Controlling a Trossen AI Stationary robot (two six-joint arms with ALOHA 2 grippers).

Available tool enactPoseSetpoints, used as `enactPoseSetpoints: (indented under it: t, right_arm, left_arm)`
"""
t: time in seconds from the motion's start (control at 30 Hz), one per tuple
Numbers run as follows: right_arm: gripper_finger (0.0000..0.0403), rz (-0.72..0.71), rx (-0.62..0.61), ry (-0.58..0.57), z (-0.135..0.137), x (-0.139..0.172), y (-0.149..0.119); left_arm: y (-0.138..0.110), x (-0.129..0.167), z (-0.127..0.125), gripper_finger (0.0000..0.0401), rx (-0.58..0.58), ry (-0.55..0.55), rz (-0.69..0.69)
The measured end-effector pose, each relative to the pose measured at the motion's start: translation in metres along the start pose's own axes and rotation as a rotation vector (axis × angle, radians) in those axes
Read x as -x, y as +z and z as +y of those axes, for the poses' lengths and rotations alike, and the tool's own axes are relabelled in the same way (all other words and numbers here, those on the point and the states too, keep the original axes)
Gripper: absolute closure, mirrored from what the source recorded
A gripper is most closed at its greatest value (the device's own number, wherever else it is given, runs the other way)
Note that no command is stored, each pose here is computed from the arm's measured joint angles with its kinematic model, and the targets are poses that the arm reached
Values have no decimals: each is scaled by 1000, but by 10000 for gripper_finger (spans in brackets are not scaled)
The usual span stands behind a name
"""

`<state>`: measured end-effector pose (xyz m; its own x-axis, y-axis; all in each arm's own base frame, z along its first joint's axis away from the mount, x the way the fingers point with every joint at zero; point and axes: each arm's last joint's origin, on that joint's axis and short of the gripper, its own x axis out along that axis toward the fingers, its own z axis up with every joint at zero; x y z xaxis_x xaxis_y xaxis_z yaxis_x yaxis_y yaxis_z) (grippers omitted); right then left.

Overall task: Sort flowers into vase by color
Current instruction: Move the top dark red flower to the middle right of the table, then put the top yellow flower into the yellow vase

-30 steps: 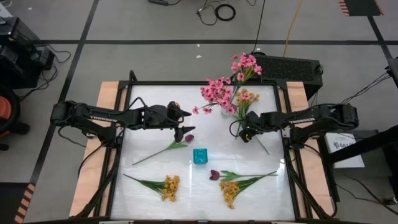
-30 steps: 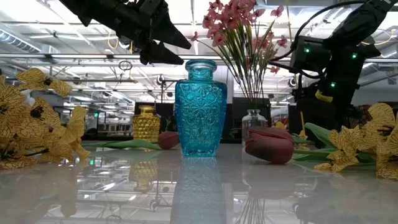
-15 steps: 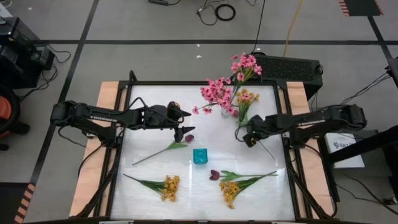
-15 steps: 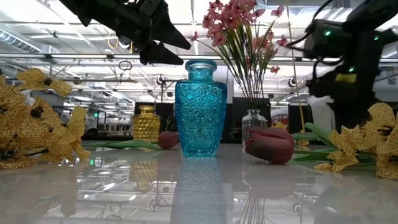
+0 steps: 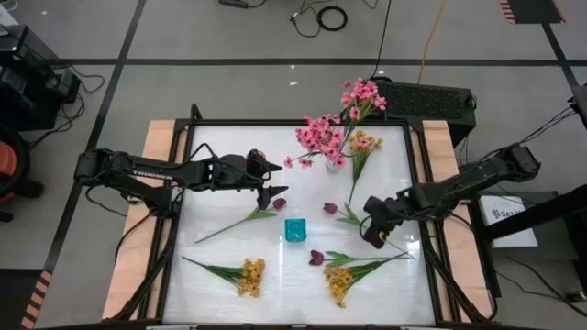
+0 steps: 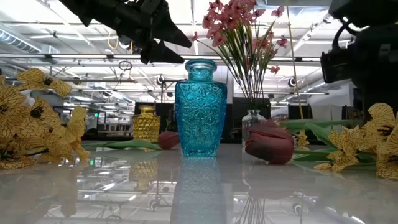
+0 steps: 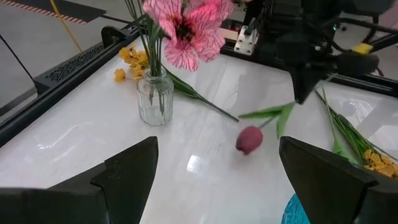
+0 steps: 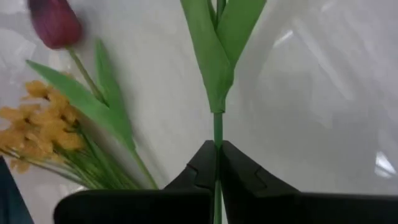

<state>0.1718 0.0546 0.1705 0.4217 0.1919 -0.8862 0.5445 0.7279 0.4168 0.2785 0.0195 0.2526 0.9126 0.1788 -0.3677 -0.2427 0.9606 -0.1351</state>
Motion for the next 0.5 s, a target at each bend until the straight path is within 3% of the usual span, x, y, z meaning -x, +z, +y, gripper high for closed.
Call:
enactPoseSetpoints:
  t: [0.17,0.5]
  right_arm:
    - [381,-29,-20,-31,4,-9,-1]
    - [250,20,-22,-88,0,-21,1]
  left_arm:
    - [1,0,0,60,7,-5,-13]
    - [1,0,-1,60,5,-17,-8]
